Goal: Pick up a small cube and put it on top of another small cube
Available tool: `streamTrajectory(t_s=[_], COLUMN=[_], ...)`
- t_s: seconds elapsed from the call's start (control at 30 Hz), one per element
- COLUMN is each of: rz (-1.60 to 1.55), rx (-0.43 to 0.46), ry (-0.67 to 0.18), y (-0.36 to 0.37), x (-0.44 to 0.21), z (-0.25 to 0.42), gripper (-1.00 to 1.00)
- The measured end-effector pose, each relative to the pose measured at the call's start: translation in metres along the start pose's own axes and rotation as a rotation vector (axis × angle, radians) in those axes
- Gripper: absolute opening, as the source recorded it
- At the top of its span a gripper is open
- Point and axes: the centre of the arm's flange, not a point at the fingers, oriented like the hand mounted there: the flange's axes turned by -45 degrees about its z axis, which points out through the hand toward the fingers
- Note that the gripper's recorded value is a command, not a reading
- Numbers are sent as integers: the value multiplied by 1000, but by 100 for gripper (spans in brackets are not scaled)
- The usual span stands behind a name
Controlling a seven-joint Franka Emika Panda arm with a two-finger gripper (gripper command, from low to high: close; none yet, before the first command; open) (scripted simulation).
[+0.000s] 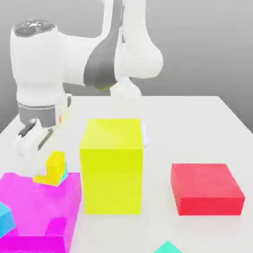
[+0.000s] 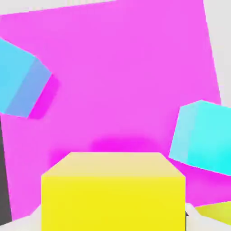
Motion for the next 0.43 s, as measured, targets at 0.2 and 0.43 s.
streamTrajectory(t_s=[0.2, 0.43], rz=[216, 238], rx=[13, 13], ry=[-55, -60], y=[51, 54], x=[33, 32], z=[-5, 47], gripper=[-100, 100])
